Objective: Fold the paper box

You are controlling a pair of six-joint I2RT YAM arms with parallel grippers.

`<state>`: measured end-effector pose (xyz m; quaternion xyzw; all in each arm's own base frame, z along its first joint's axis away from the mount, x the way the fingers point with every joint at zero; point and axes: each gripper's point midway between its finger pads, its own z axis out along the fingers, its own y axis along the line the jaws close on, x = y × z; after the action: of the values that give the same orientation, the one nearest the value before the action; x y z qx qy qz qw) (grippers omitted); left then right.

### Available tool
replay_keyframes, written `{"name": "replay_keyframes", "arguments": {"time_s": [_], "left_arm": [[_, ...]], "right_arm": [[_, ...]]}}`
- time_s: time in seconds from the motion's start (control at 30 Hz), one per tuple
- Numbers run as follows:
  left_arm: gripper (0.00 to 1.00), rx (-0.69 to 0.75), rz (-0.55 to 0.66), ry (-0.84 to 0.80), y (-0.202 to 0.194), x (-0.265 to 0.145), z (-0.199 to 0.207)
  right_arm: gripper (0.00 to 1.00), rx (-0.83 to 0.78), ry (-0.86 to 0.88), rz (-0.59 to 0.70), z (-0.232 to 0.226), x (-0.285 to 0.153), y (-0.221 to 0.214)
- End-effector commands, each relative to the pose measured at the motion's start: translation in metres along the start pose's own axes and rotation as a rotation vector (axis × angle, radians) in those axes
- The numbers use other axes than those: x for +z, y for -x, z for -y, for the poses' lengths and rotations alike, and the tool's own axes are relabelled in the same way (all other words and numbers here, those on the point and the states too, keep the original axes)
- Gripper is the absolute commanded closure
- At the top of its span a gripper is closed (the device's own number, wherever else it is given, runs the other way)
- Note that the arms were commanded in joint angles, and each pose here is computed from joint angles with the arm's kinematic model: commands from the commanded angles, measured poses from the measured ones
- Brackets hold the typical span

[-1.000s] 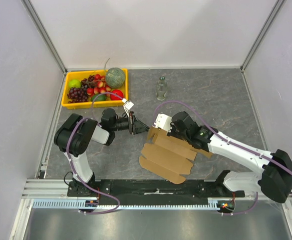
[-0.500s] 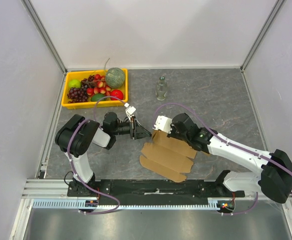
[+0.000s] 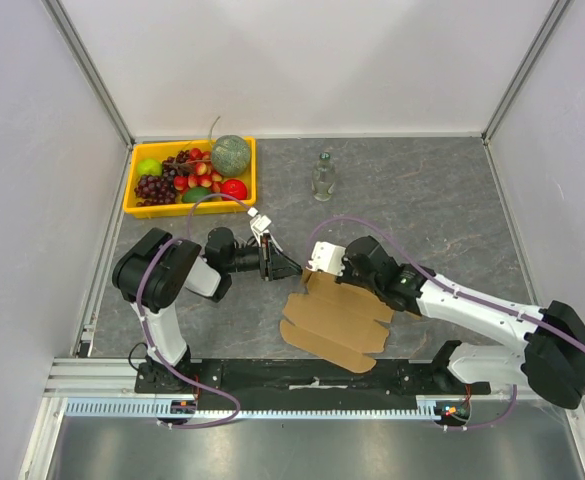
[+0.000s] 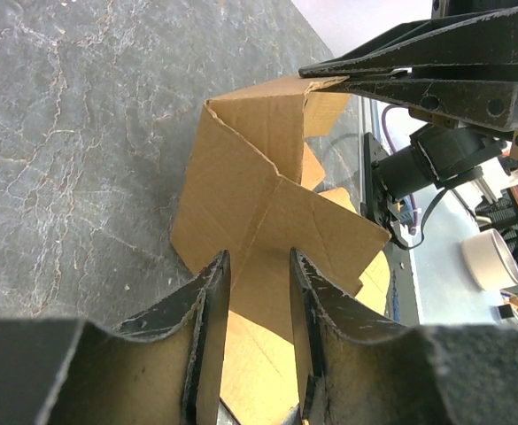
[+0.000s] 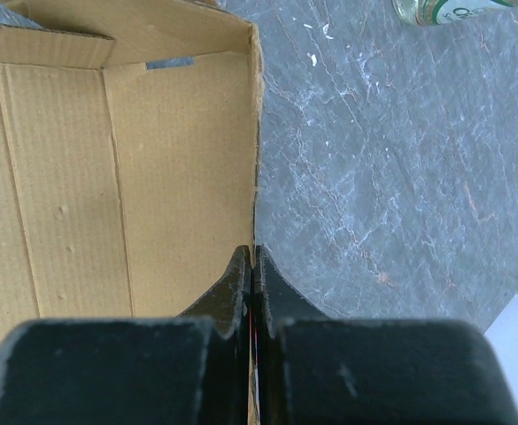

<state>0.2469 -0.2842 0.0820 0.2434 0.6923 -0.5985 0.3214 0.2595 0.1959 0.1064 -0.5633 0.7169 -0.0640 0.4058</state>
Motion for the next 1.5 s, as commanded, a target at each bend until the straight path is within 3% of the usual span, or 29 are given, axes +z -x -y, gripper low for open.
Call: {"name": "replay_keyframes", "arguments": {"time_s": [0.0, 0.53, 1.17, 1.47], "left_arm": [[0.60, 0.103, 0.011, -0.039, -0.001, 0.002, 0.005], [0.60, 0.146, 0.009, -0.099, -0.011, 0.007, 0.017], [0.46, 0.262, 0.071, -0.006, 0.003, -0.002, 0.018], [0.37, 0.356, 0.027, 0.077, -0.005, 0.005, 0.011]], "right_arm": [[1.00, -0.012, -0.076, 0.042, 0.010, -0.006, 0.008], [1.00, -0.109, -0.207, 0.048, 0.017, -0.006, 0.020], [1.00, -0.219, -0.167, 0.052, -0.008, 0.003, 0.023], [1.00, -0.222, -0.152, 0.071, -0.013, 0.002, 0.025]]}}
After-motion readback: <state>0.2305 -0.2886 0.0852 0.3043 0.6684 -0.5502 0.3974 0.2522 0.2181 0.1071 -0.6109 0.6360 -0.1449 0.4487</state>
